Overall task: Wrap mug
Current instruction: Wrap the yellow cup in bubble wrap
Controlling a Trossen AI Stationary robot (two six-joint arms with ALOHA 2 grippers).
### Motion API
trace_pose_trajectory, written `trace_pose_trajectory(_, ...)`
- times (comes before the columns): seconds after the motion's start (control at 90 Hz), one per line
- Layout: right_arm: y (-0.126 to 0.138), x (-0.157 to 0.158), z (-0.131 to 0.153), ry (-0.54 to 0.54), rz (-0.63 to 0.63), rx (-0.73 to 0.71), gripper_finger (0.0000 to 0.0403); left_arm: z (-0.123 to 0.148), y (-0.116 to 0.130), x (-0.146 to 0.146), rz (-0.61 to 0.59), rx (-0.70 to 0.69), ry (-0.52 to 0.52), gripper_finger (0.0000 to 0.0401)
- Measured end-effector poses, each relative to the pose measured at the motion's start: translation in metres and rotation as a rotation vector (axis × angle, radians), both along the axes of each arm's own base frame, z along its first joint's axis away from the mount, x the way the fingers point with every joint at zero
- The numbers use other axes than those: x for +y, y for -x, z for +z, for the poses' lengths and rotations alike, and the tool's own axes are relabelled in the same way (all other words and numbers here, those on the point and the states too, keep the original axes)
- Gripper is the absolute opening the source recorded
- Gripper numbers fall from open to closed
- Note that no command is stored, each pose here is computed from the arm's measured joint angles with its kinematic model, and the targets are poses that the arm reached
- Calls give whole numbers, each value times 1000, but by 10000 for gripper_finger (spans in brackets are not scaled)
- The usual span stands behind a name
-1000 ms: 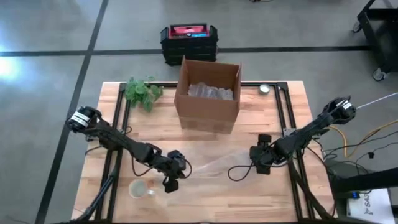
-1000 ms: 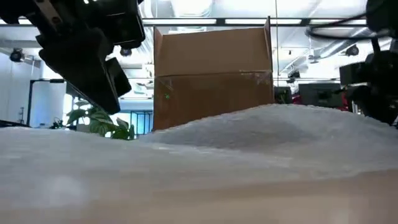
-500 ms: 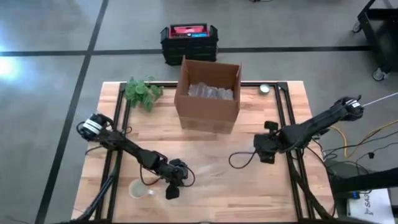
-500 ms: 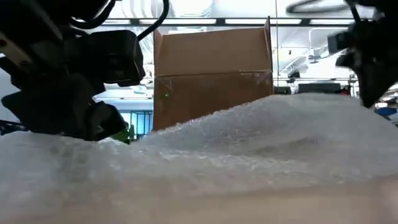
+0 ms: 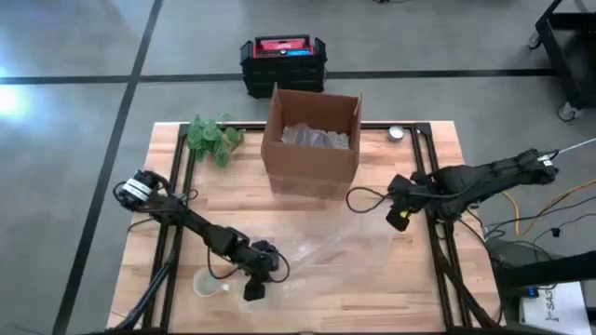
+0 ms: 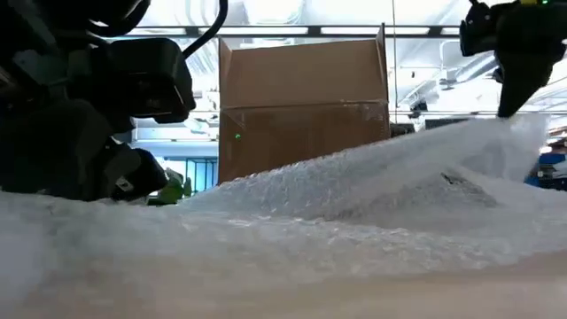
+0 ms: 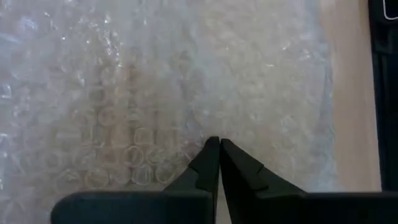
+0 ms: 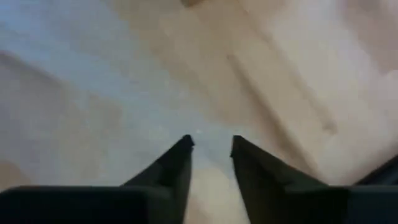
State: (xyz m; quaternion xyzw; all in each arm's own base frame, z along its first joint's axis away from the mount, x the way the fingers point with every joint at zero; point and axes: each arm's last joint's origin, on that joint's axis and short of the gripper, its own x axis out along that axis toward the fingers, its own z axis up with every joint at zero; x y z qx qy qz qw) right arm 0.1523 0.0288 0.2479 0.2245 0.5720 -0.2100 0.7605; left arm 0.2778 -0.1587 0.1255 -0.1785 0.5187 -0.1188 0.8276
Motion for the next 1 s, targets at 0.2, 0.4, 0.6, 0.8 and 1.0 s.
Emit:
trace_pose_trajectory(0.2, -5, 16, 10, -313, 78, -32, 208, 33, 11, 7, 21, -47, -5, 0)
trace_pose_trajectory(0.4, -28, 49, 3, -252, 242, -272, 233, 50, 23, 21, 91, -75, -175, 0)
trace_pose_trajectory(0.6, -48, 87, -49, -56, 408, -264, 226, 39, 27, 32, 139, -80, -336, 0)
trace_pose_trajectory(0.8, -50, 98, -103, -8, 375, 48, 202, 14, 34, 43, 193, 15, -367, 0)
trace_pose_trajectory(1.0, -64, 113, -123, -121, 359, 78, 184, 9, 43, 64, 302, 66, -554, 0)
